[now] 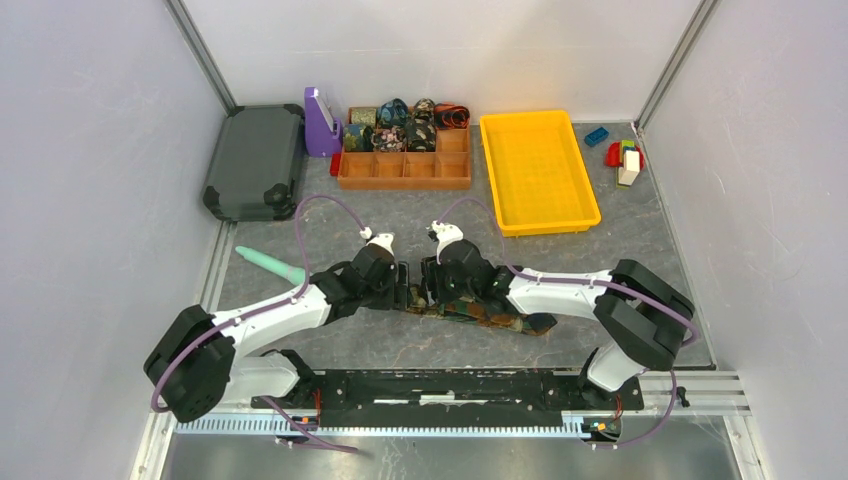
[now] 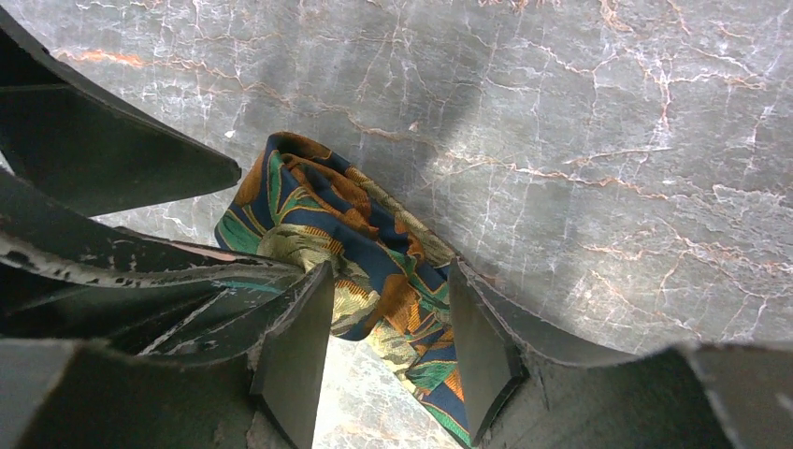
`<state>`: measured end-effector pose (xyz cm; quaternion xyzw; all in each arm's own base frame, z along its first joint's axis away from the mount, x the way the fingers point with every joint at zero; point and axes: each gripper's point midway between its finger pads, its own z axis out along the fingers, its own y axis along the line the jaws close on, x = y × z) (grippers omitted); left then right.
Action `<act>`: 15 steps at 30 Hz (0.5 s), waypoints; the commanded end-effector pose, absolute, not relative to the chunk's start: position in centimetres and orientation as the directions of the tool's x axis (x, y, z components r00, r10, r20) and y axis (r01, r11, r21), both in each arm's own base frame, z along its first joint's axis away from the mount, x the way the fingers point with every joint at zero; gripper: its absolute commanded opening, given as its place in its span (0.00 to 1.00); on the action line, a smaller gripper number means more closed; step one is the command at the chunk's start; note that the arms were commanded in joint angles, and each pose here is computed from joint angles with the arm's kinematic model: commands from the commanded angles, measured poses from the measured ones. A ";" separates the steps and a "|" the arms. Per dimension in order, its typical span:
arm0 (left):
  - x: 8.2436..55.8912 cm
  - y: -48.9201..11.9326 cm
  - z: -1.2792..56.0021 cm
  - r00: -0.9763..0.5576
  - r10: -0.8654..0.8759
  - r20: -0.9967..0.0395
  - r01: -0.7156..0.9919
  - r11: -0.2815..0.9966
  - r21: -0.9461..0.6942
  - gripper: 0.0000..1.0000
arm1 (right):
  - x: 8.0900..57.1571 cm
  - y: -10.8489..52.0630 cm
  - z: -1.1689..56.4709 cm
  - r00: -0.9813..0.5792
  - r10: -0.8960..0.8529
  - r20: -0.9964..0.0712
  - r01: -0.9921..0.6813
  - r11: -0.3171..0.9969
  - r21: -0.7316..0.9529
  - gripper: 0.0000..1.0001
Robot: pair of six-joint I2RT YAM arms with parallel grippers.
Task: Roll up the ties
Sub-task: Roll the tie at the center of the board.
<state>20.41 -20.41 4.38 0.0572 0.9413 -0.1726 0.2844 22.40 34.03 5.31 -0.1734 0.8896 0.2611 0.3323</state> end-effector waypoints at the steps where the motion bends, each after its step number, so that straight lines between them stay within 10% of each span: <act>1: 21.5 -21.3 5.3 -0.806 0.005 -0.592 0.232 0.923 -0.308 0.74 | 22.3 34.2 6.5 -0.699 -0.114 -0.706 -0.497 0.787 0.365 0.55; 15: 21.4 -21.2 6.0 -0.797 0.012 -0.604 0.251 0.916 -0.312 0.75 | 22.1 33.7 3.6 -0.724 -0.144 -0.675 -0.479 0.809 0.341 0.48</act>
